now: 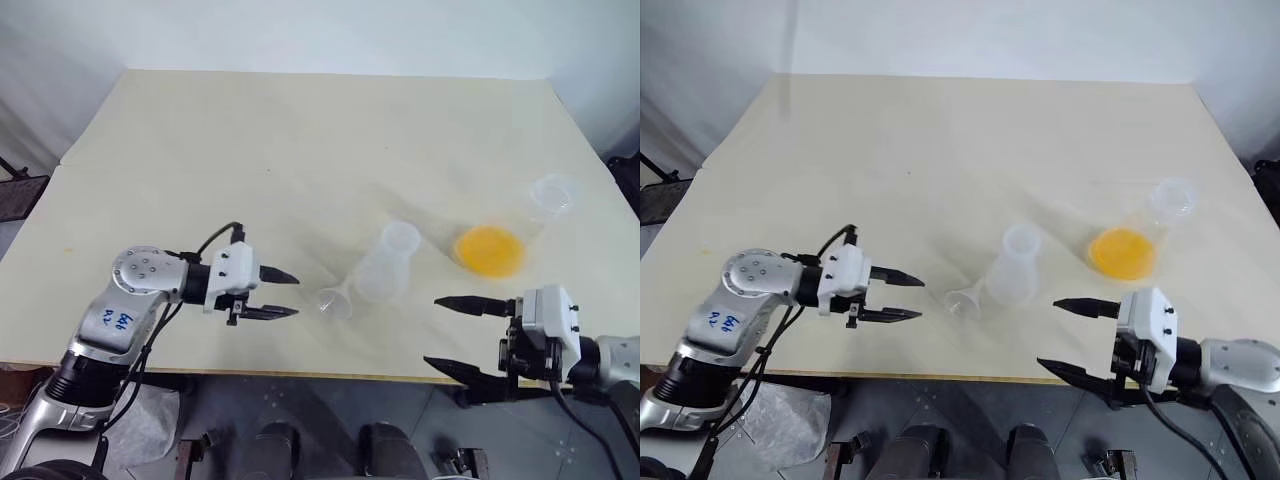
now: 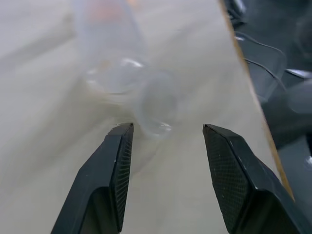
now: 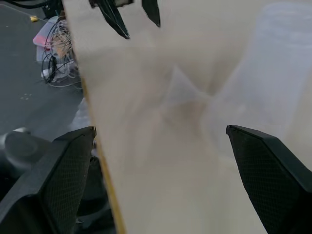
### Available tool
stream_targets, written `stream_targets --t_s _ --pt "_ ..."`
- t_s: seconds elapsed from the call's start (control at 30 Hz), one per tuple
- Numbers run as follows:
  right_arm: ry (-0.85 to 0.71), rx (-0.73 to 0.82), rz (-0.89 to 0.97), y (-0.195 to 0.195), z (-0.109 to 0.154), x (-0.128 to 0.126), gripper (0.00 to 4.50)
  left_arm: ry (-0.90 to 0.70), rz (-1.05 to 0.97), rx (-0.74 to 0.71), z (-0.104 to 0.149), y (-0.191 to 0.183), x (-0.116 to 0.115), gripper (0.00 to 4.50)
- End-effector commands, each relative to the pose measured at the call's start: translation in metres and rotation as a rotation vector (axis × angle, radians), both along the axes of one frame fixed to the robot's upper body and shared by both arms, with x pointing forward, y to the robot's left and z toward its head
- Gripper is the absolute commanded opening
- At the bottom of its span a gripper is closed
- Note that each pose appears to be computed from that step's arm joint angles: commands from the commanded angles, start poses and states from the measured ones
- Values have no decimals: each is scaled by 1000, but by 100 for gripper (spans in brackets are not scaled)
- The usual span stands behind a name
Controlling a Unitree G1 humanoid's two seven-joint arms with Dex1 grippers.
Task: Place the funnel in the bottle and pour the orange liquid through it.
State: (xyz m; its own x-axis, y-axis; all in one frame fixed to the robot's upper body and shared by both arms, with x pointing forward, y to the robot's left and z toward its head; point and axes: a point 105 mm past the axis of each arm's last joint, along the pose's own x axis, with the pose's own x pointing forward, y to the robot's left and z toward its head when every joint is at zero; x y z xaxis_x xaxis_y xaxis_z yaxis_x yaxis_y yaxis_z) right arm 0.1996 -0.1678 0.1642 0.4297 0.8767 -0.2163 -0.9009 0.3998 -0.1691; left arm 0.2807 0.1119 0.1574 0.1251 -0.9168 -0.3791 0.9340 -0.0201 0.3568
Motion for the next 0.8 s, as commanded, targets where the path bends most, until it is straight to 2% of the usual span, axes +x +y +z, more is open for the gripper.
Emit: stream_targets --t_s 0.03,0.27,0.8 --pt "-40 6 -5 7 7 -6 450 -40 -48 -10 5 -9 4 242" --pt "-41 5 -38 8 6 -13 450 -53 -68 -7 -3 -23 22 242" --pt "-33 4 -70 8 6 -23 450 -44 -113 20 -18 -41 40 242"
